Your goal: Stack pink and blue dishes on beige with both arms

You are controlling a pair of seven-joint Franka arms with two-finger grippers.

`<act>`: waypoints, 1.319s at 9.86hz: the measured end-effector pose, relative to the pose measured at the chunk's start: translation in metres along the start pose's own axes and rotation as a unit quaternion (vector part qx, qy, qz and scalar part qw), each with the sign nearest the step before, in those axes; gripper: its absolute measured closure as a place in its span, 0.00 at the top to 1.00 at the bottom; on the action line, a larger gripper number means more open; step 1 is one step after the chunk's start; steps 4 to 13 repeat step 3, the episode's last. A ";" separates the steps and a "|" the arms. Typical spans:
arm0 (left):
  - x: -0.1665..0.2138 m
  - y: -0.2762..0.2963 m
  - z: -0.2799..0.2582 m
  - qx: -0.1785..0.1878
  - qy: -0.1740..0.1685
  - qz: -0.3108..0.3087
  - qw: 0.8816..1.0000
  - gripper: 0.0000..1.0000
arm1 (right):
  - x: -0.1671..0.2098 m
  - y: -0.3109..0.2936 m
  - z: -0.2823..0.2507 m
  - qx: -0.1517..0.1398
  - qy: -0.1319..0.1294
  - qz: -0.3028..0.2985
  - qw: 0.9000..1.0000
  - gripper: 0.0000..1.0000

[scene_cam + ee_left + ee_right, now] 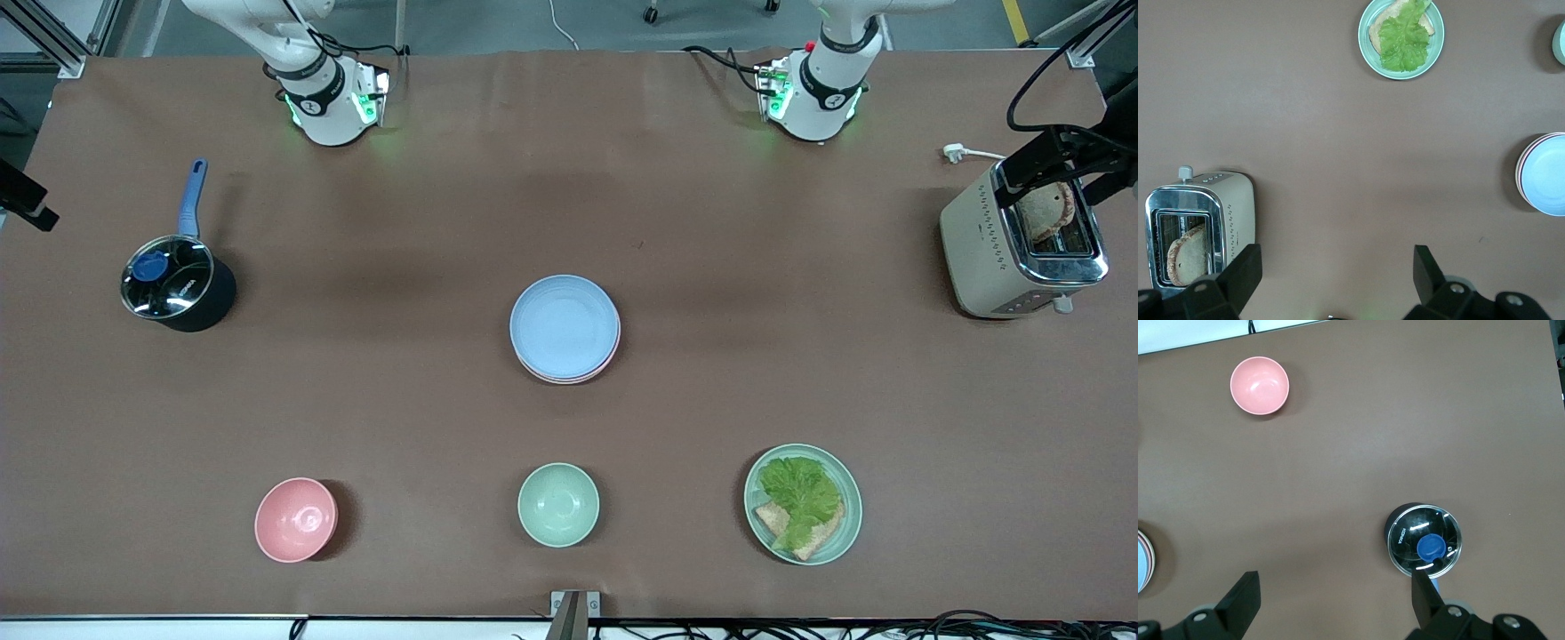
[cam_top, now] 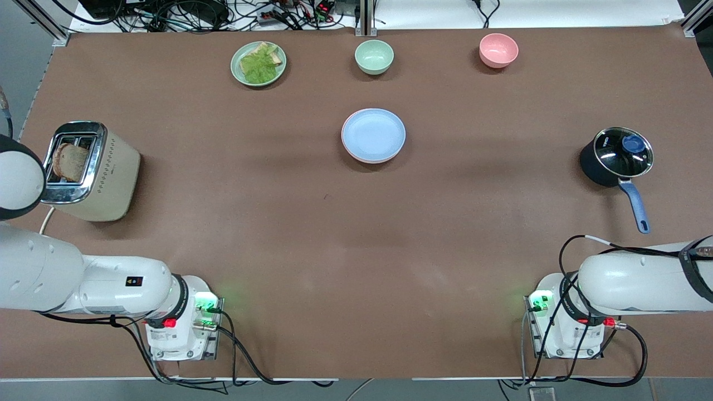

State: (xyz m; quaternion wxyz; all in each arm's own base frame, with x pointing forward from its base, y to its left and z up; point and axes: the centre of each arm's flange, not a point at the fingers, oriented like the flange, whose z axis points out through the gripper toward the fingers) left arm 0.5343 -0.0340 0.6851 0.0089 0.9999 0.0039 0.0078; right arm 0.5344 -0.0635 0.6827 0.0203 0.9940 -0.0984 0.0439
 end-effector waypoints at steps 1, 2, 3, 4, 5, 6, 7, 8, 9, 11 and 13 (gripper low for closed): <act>0.000 0.000 0.000 0.000 0.000 0.004 1.000 1.00 | 0.004 0.002 0.007 -0.001 -0.005 0.000 1.000 1.00; 0.000 0.000 0.000 0.000 -0.001 0.006 1.000 1.00 | 0.008 0.001 0.012 -0.002 -0.010 -0.001 1.000 1.00; 0.000 0.000 0.000 0.000 -0.001 0.009 1.000 1.00 | 0.010 0.000 0.015 -0.002 -0.012 -0.002 1.000 1.00; 0.000 0.000 0.000 0.000 -0.001 0.009 1.000 1.00 | 0.010 0.000 0.015 -0.002 -0.012 -0.002 1.000 1.00; 0.000 0.000 0.000 0.000 -0.001 0.009 1.000 1.00 | 0.010 0.000 0.015 -0.002 -0.012 -0.002 1.000 1.00; 0.000 0.000 0.000 0.000 -0.001 0.009 1.000 1.00 | 0.010 0.000 0.015 -0.002 -0.012 -0.002 1.000 1.00; 0.000 0.000 0.000 0.000 -0.001 0.009 1.000 1.00 | 0.010 0.000 0.015 -0.002 -0.012 -0.002 1.000 1.00; 0.000 0.000 0.000 0.000 -0.001 0.009 1.000 1.00 | 0.010 0.000 0.015 -0.002 -0.012 -0.002 1.000 1.00; 0.000 0.000 0.000 0.000 -0.001 0.009 1.000 1.00 | 0.010 0.000 0.015 -0.002 -0.012 -0.002 1.000 1.00; 0.000 0.000 0.000 0.000 -0.001 0.009 1.000 1.00 | 0.010 0.000 0.015 -0.002 -0.012 -0.002 1.000 1.00; 0.000 0.000 0.000 0.000 -0.001 0.009 1.000 1.00 | 0.010 0.000 0.015 -0.002 -0.012 -0.002 1.000 1.00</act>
